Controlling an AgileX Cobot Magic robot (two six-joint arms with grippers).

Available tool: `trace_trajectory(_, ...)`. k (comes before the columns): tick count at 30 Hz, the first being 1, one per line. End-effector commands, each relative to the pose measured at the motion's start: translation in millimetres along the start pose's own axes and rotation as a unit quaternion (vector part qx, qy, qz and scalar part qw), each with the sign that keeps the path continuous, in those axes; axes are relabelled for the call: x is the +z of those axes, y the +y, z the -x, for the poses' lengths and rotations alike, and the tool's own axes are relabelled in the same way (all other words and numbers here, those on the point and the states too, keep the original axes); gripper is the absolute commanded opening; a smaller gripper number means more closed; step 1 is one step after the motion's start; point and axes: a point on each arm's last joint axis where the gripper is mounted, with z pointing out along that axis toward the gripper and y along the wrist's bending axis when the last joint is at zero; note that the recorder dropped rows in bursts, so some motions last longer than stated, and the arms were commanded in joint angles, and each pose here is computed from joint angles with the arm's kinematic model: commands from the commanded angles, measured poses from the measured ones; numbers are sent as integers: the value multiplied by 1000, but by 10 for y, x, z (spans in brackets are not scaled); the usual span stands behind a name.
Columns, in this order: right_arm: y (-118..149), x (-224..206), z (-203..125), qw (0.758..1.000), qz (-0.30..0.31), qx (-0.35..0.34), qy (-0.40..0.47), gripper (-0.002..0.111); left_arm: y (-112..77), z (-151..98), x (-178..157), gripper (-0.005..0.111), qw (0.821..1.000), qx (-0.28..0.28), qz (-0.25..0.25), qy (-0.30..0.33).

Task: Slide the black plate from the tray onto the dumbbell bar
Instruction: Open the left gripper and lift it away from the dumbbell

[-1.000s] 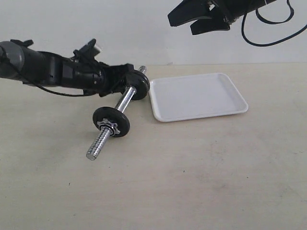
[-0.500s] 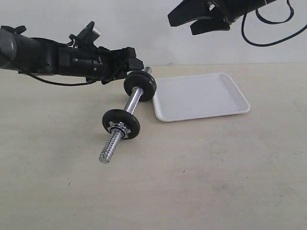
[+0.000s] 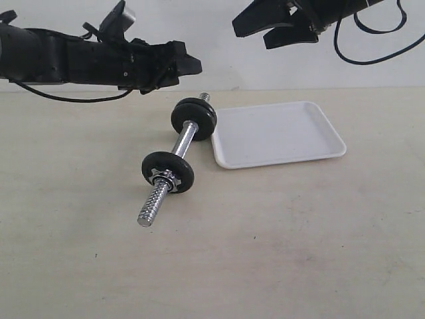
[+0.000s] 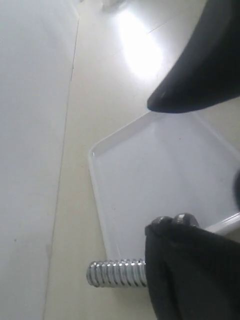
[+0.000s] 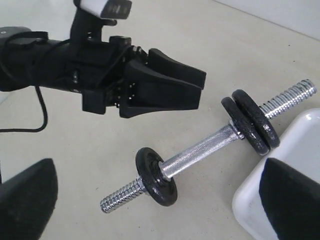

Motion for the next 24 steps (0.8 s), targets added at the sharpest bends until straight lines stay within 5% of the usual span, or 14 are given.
trace_trajectory(1, 45, -51, 35, 1000, -1, 7, -3, 105, -126, 137, -162, 60, 999, 50, -7, -4)
trace_trajectory(11, 436, -339, 217, 999, -7, -3, -36, 105, -426, 530, -688, 60, 991, 127, -4, -50)
trace_trajectory(24, 1531, -1079, 423, 987, -29, -110, -113, 105, -1200, 799, -1526, 60, 958, 273, -20, -87)
